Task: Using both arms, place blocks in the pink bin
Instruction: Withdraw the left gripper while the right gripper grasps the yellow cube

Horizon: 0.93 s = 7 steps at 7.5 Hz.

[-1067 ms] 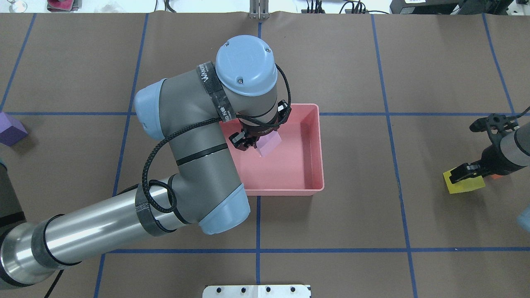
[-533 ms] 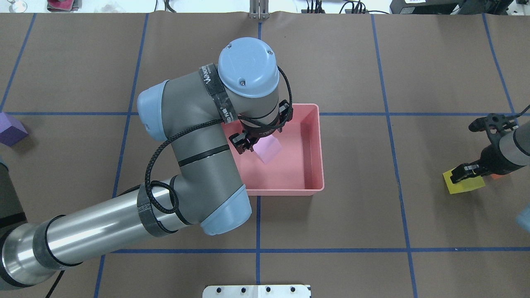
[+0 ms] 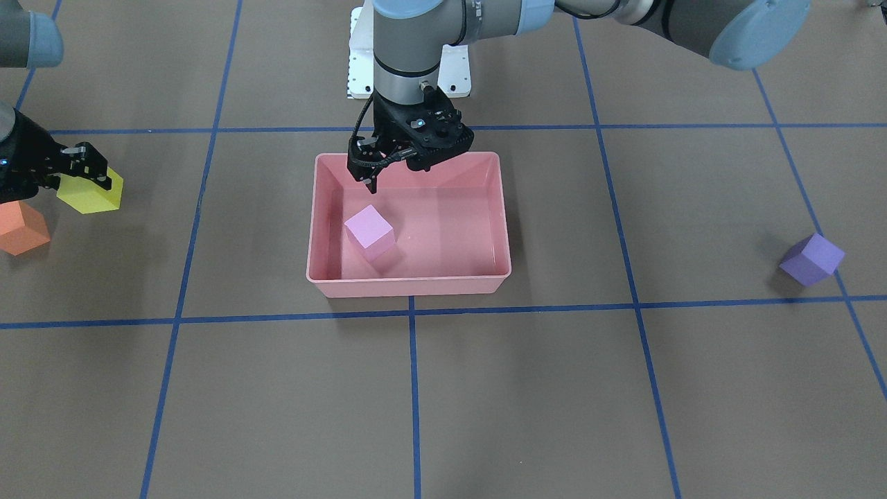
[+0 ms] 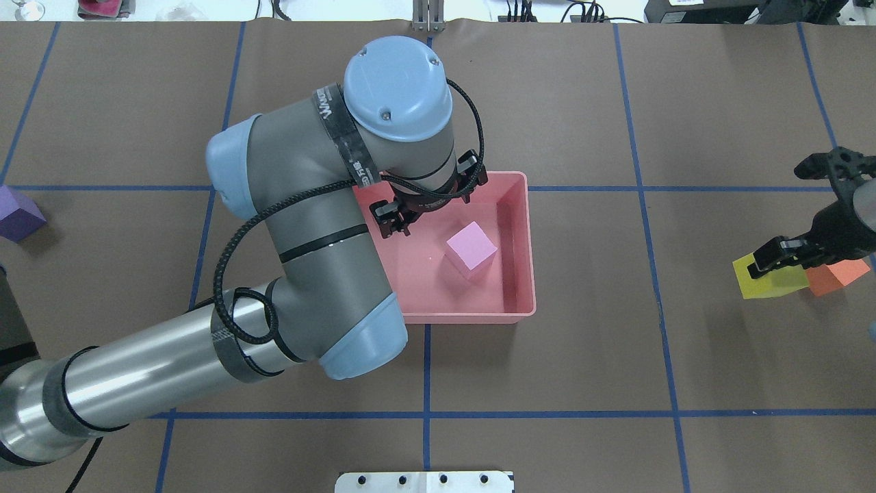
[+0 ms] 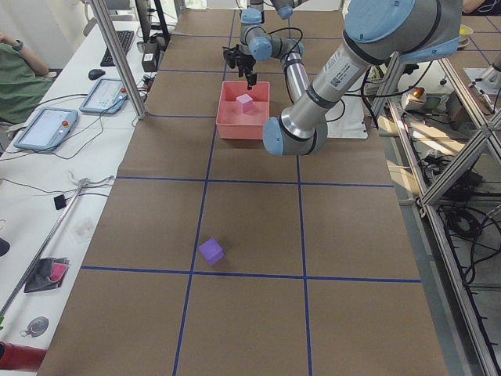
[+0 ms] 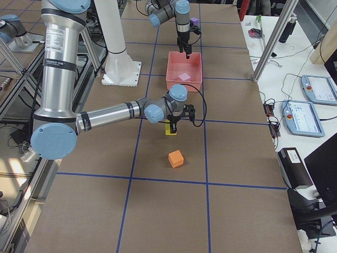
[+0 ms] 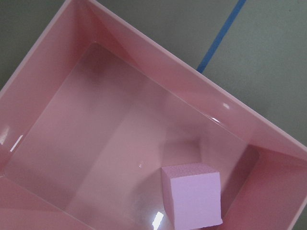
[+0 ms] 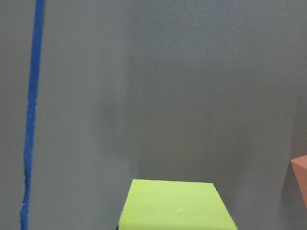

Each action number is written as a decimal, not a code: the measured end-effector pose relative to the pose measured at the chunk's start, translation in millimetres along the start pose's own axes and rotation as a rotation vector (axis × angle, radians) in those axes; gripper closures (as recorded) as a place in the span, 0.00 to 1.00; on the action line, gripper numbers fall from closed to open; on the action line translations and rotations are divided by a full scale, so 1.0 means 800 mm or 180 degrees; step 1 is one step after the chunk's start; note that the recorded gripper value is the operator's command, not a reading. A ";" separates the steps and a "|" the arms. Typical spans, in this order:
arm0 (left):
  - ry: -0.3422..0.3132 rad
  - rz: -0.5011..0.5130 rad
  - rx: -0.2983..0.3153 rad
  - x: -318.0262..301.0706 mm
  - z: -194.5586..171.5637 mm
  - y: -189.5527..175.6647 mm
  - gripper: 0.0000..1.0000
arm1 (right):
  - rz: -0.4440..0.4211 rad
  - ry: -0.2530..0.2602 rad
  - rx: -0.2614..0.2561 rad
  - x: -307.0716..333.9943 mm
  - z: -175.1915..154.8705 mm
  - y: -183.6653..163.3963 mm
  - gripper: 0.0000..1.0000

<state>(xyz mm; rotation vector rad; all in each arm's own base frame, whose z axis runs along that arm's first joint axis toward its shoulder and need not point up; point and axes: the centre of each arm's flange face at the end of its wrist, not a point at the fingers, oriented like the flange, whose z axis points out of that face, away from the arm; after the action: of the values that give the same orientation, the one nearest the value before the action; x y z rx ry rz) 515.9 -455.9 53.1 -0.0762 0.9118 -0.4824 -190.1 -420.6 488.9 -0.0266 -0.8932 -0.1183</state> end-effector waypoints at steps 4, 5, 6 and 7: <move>-0.0374 0.1041 0.0040 -0.111 -0.043 -0.162 0.00 | -0.0026 -0.0122 0.0058 -0.180 -0.122 -0.072 1.00; -0.0418 0.1253 0.0000 -0.175 -0.051 -0.215 0.00 | -0.0019 -0.0098 0.0040 -0.222 -0.144 -0.086 1.00; -0.0432 0.1464 -0.0030 -0.253 -0.054 -0.267 0.00 | -0.0052 -0.0090 0.0038 -0.252 -0.154 -0.092 1.00; -0.0434 0.1695 -0.0019 -0.334 -0.052 -0.314 0.00 | -0.0113 -0.0083 0.0044 -0.279 -0.156 -0.096 1.00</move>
<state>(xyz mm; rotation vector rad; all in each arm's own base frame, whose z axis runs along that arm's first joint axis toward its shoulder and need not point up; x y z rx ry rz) 253.6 -558.3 291.9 0.1260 0.7611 0.0211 -240.4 -485.5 234.6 0.0008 -0.9208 -0.1453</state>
